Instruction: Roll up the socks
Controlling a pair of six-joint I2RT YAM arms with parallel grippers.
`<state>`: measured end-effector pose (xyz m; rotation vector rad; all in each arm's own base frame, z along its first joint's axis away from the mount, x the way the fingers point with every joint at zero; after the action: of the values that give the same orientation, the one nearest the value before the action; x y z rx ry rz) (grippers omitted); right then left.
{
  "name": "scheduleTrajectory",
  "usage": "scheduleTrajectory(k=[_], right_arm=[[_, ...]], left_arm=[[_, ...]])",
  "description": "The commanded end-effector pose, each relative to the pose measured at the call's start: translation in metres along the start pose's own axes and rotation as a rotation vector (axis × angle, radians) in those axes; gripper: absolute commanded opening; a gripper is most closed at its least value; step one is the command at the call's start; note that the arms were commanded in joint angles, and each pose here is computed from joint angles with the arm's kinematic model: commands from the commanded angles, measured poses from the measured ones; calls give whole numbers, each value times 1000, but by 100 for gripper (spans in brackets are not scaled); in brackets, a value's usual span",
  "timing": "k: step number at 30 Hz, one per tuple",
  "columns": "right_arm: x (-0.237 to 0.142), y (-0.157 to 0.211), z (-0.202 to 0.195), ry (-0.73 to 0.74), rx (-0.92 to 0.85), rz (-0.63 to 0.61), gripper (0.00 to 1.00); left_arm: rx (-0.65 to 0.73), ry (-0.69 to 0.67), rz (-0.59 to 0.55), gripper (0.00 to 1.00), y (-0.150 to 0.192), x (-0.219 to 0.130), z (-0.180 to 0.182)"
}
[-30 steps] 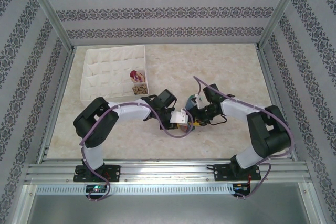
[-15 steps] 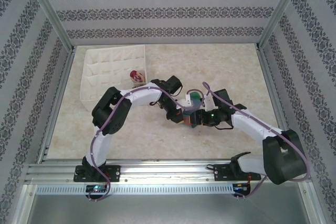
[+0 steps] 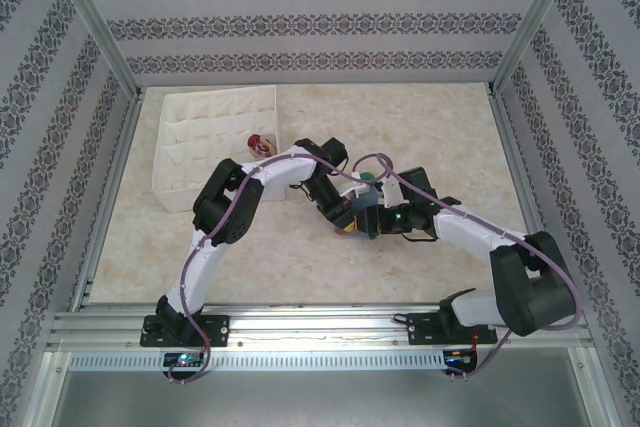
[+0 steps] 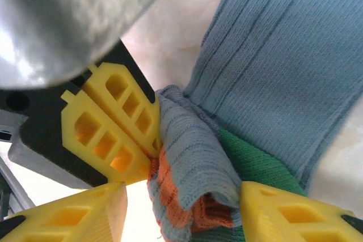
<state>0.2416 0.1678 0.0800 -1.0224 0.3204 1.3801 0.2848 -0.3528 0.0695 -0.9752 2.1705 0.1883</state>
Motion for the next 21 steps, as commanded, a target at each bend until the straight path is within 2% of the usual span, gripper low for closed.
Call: scheduleTrajectory(k=[1, 7, 10, 13, 21], right_arm=[[4, -9, 3, 0, -38, -15, 47], [14, -2, -22, 120, 80, 44, 15], [16, 7, -34, 147, 183, 79, 5], [20, 18, -45, 166, 269, 118, 0], [26, 32, -61, 159, 423, 184, 0]], left_arm=[[-138, 3, 51, 11, 10, 7, 12], [-38, -52, 21, 22, 10, -1, 9], [65, -123, -32, 30, 10, -12, 6], [202, -162, -118, 32, 9, -24, -3], [566, -312, -371, 36, 13, -46, -22]])
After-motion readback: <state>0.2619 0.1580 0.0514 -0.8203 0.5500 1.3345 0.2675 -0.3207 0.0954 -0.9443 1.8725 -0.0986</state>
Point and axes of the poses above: each hand's point on the last joint's axis, 136 mm out from that joint toward the fingers, its own x axis out along the fingers, its own z axis along the line the jaws close on, y = z × x, the point moved 3 cm from there along -x, back along the fingers, and after that the axes turned 7 degrees about -x, right-handed, at the moved point
